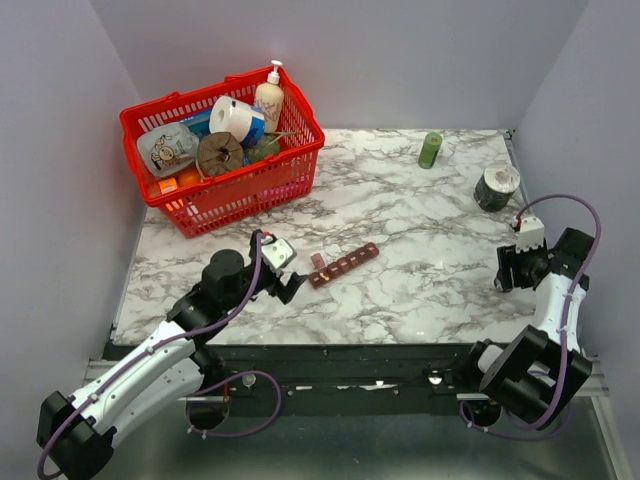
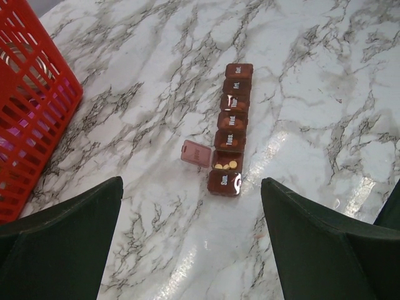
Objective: Sort the pills into containers
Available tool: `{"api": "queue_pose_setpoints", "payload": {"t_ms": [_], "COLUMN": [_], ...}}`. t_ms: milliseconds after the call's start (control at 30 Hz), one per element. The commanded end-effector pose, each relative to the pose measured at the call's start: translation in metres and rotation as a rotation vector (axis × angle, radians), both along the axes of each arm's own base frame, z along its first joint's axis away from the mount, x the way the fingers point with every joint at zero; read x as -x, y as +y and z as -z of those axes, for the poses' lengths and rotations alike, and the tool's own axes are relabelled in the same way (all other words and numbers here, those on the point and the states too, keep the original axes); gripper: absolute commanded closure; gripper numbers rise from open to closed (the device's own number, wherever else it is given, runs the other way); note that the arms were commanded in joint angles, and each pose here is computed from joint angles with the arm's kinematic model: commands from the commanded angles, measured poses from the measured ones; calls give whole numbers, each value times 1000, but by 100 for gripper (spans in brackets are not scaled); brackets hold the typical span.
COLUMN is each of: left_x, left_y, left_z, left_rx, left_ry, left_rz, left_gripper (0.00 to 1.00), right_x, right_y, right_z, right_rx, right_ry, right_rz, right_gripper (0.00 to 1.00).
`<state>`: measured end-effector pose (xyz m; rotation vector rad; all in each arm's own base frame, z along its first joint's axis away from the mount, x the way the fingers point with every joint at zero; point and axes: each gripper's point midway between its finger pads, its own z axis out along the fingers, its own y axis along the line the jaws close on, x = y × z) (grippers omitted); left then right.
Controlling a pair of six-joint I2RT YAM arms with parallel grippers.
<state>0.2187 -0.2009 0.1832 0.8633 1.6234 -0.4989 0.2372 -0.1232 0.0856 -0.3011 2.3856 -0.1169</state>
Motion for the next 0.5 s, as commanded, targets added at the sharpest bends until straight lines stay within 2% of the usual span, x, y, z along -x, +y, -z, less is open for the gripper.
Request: {"api": "queue_pose_setpoints", "payload": {"t_ms": [0,100,300,333,400,433,467], "left_x": [4,3,-3,-5,-4,-7,-9], "left_y": [-5,-5,-3,-3,-5,-3,-3], "left_z": [3,6,5,3,4,2,2], "left_rx": [-2,-9,14,20,29,50,64], "left_ry": [-11,4,48,55,78,96,114], "left_rz": [46,42,-11,-16,-9,-25,-32], "left_gripper": [1,1,1,1,1,1,1], "right_x": [12,7,0,-6,-2,-4,-9], "right_y": [16,16,21,26,45,64,72], "right_z": [8,-7,-34,-46,-54,-64,-75], "right_rx": [-66,-49,-37,-42,-59,-100,-53], "right_ry": [50,15,-19,-57,-63,-113,-155], "right_rz": [-53,-71,-169,-214,-359,-471,-605], "right_gripper": [23,14,11,11,3,1,0]}}
